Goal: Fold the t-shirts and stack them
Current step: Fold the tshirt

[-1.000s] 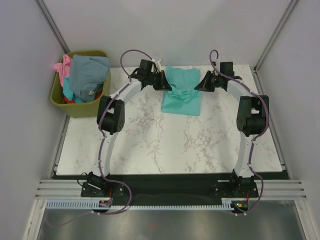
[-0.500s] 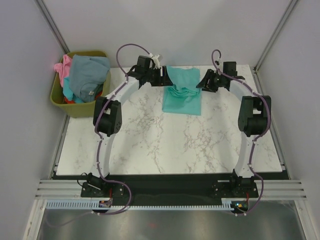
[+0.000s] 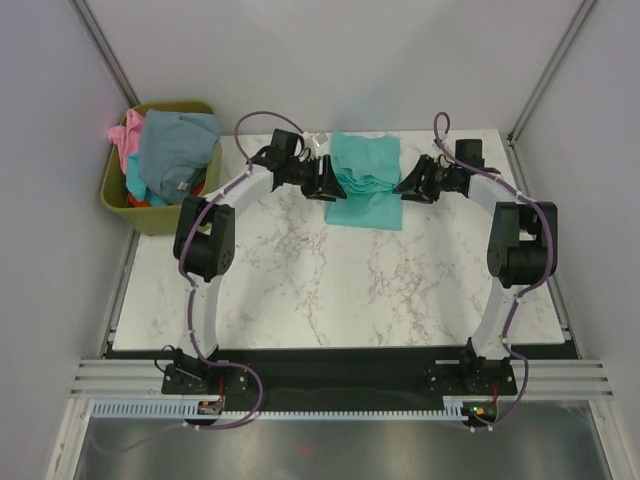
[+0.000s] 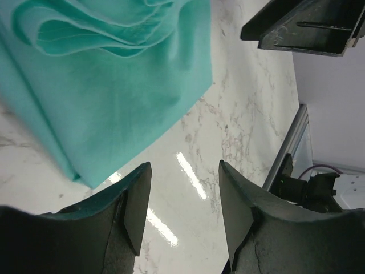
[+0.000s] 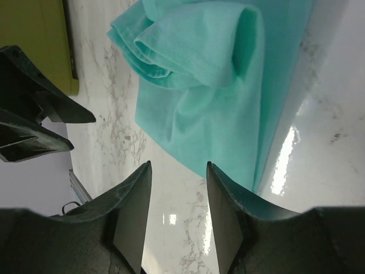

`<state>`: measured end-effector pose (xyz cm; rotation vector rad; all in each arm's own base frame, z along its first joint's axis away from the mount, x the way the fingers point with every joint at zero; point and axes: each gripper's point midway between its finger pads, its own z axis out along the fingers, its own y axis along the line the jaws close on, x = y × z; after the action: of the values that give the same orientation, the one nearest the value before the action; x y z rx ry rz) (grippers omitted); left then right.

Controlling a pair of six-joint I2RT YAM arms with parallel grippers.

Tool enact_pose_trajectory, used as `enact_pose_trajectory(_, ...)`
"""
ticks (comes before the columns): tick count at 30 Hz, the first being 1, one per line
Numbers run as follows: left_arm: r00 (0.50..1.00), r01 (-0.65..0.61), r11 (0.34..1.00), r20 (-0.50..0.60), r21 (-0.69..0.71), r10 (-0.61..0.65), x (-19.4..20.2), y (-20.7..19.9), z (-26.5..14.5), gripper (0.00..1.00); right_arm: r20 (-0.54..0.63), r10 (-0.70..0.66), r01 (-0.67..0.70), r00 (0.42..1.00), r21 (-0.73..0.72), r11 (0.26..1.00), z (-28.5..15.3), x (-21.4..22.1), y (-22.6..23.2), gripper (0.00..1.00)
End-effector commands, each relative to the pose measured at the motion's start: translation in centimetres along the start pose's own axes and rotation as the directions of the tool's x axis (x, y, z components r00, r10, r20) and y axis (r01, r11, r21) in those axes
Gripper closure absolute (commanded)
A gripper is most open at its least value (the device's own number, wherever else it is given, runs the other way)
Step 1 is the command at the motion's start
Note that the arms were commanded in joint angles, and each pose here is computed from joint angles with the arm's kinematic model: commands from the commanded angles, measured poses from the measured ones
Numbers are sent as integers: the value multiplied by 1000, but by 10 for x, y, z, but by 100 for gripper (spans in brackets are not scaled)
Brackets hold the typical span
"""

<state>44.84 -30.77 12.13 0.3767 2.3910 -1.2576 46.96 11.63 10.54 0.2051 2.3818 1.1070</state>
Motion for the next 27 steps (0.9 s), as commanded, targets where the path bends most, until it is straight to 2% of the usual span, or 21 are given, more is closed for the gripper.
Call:
enact_pose_trajectory(1,1000,-5,994,-30,109,8,6,-31,16,42,-14,-40,38,999,-108,993,8,4,28,49)
enact_pose_trajectory(7,999,-34,997,-14,65,35,-2,-5,48,42,-76,-59,48,995,-130,990,45,20,35,49)
enact_pose_trajectory(14,1000,-26,997,-9,-76,25,-1,35,64,38,-104,-16,16,994,-2,1000,75,29,-11,48)
enact_pose_trajectory(19,997,-21,983,-80,-184,6,28,55,62,37,-169,-9,41,986,187,981,68,53,-52,46)
enact_pose_trajectory(25,989,-2,972,-146,-234,-33,64,56,46,37,-278,49,18,959,233,972,53,95,-67,46)
enact_pose_trajectory(27,986,10,971,-162,-241,-51,75,53,39,37,-279,61,6,958,234,972,47,100,-64,46)
